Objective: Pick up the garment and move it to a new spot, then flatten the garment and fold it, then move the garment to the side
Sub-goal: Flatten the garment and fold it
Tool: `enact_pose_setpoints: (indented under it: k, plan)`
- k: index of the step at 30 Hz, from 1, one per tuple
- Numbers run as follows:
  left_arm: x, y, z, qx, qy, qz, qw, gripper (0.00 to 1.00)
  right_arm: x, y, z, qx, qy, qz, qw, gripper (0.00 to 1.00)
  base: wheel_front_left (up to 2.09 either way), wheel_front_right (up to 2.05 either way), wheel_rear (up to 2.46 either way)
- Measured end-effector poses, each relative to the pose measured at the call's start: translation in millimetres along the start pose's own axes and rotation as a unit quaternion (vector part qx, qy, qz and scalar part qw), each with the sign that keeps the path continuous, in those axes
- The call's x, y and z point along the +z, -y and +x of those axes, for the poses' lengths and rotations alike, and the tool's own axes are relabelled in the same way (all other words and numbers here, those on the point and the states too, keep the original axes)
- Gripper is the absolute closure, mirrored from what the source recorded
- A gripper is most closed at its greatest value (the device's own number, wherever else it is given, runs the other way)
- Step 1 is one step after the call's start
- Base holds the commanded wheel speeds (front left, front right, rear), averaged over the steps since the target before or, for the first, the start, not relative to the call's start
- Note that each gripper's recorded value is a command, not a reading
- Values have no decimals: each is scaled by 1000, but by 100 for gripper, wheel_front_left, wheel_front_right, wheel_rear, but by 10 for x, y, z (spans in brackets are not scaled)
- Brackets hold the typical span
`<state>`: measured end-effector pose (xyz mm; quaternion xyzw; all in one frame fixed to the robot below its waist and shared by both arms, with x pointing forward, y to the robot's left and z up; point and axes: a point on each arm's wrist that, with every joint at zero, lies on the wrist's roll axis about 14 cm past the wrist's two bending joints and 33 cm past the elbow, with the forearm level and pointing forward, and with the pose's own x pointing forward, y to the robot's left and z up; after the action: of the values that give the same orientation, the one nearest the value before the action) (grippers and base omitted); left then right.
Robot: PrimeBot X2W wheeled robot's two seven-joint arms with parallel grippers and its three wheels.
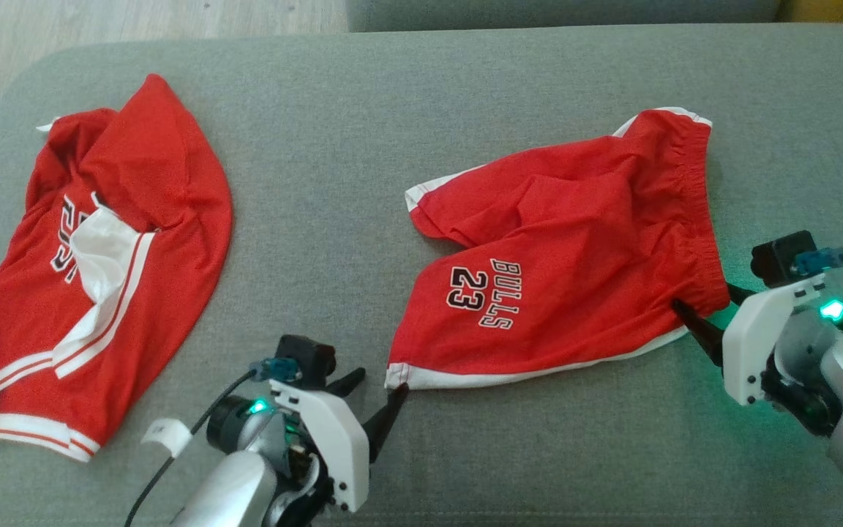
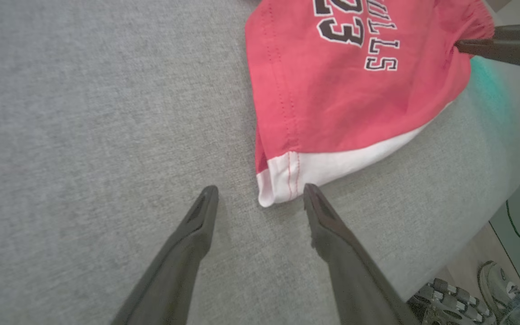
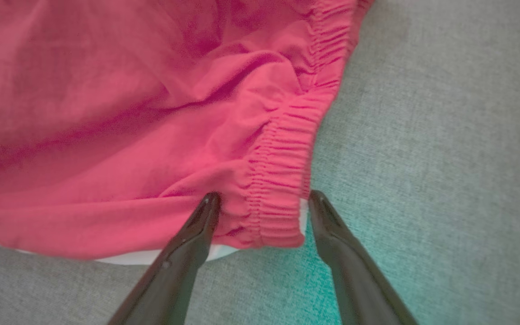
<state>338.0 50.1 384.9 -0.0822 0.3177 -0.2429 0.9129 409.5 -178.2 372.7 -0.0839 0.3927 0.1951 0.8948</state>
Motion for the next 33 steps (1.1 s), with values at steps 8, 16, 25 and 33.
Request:
enact_pose_setpoints:
  k: [8, 16, 25, 33]
  plan:
    - [-33, 35, 4, -9, -10, -4, 1000, 0, 3, 90, -60, -1, 11, 6, 1000, 0, 0, 0, 0]
    - [-63, 112, 91, -26, -21, 0, 999, 0, -155, -2, -92, 17, -8, 0, 1000, 0, 0, 0, 0]
    - [-2, 118, 205, -37, -26, 4, 999, 0, 13, 52, -16, 18, 3, -20, 1000, 0, 0, 0, 0]
    - [-60, 180, 195, -48, -36, 4, 998, 100, -30, -26, -38, 27, 6, -26, 999, 100, 0, 0, 0]
